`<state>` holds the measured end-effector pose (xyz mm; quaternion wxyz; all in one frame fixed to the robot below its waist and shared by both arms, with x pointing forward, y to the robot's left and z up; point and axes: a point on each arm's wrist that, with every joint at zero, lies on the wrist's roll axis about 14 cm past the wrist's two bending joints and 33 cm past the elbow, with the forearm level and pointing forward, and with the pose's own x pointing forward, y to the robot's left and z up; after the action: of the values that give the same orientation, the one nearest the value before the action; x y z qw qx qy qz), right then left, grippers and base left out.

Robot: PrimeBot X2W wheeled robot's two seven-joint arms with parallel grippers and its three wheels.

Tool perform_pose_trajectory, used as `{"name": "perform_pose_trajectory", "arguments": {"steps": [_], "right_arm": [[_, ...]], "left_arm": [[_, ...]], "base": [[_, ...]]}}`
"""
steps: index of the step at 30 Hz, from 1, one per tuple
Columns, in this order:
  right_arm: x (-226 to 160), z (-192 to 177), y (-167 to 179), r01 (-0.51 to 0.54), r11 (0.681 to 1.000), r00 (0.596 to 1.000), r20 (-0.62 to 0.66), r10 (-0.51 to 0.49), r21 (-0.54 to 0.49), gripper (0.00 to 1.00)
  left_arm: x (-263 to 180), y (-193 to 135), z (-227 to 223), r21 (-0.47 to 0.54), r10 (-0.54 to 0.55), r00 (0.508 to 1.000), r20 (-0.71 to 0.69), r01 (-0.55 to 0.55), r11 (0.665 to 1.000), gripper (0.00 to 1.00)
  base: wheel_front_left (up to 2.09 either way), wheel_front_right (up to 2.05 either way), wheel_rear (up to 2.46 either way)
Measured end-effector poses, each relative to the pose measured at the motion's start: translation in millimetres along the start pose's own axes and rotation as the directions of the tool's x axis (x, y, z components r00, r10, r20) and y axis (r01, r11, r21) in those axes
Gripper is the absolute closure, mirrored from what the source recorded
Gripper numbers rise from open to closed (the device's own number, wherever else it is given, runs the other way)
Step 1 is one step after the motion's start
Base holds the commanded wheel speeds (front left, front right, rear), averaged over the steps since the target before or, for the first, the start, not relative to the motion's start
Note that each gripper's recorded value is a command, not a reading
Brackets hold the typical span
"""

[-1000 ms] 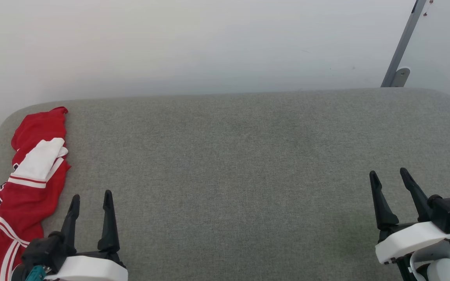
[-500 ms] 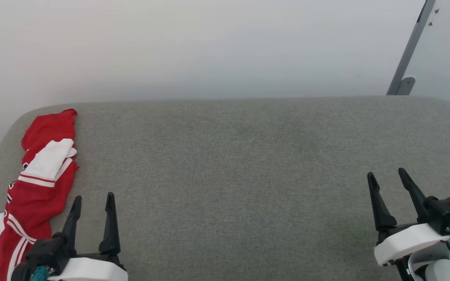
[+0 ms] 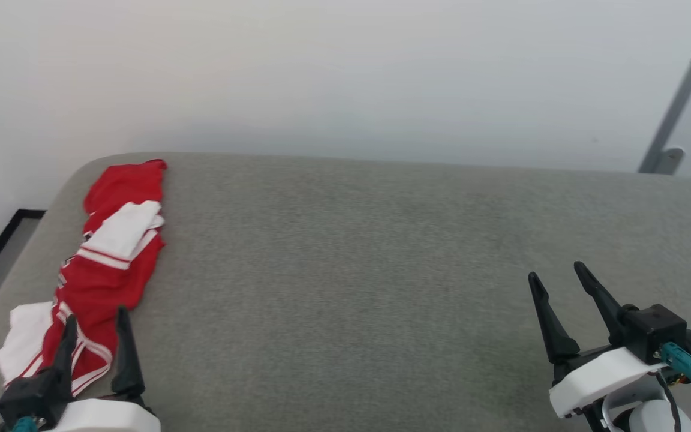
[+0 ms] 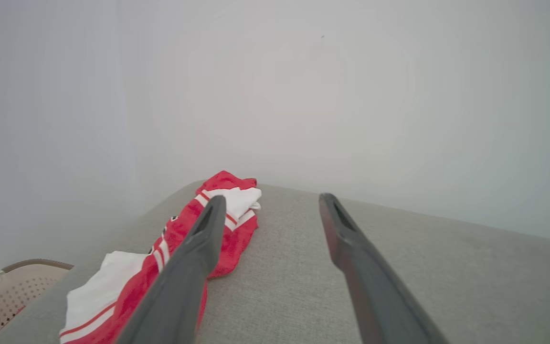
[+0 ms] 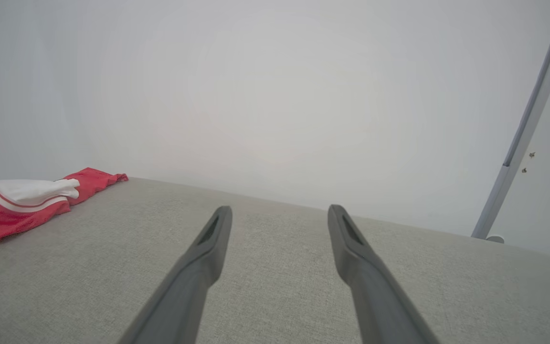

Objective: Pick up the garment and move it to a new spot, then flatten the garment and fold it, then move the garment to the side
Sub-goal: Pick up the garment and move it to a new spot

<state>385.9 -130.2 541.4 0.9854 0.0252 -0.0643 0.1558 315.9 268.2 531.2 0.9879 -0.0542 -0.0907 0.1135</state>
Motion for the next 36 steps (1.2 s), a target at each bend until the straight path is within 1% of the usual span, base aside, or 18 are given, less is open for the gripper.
{"name": "perform_pose_trajectory", "arguments": {"steps": [6, 10, 16, 23, 25, 28, 33, 36], "right_arm": [[15, 1, 32, -0.105, 0.994, 0.994, -0.001, 0.105, 0.003, 0.0], [26, 2, 54, -0.172, 0.985, 0.985, -0.001, 0.172, 0.008, 0.0], [40, 0, 92, -0.277, 0.961, 0.961, -0.005, 0.277, 0.02, 0.0], [50, -4, 133, -0.386, 0.922, 0.922, -0.012, 0.387, 0.034, 0.0], [55, 0, 143, -0.412, 0.91, 0.911, 0.001, 0.412, 0.036, 0.0], [62, 0, 150, -0.43, 0.902, 0.903, 0.007, 0.431, 0.04, 0.0], [68, -3, 156, -0.447, 0.893, 0.894, 0.003, 0.447, 0.044, 0.0], [70, -3, 154, -0.444, 0.895, 0.896, 0.006, 0.444, 0.048, 0.0]], "left_arm": [[-18, 37, 10, 0.019, 0.105, 0.994, 0.023, -0.106, 0.994, 0.0], [-34, 62, 18, 0.029, 0.183, 0.982, 0.042, -0.184, 0.982, 0.0], [-62, 96, 26, 0.038, 0.29, 0.955, 0.056, -0.292, 0.956, 0.0], [-94, 126, 34, 0.028, 0.398, 0.915, 0.072, -0.401, 0.916, 0.0], [-101, 132, 35, 0.027, 0.422, 0.904, 0.074, -0.425, 0.905, 0.0], [-106, 139, 37, 0.028, 0.45, 0.89, 0.078, -0.453, 0.891, 0.0], [-109, 141, 38, 0.028, 0.464, 0.882, 0.077, -0.467, 0.884, 0.0], [-110, 143, 38, 0.025, 0.474, 0.877, 0.08, -0.477, 0.879, 0.0]], "base": [[0.0, 0.0, 0.0], [0.0, 0.0, 0.0], [0.0, 0.0, 0.0], [0.0, 0.0, 0.0], [0.0, 0.0, 0.0], [0.0, 0.0, 0.0], [0.0, 0.0, 0.0], [0.0, 0.0, 0.0]]}}
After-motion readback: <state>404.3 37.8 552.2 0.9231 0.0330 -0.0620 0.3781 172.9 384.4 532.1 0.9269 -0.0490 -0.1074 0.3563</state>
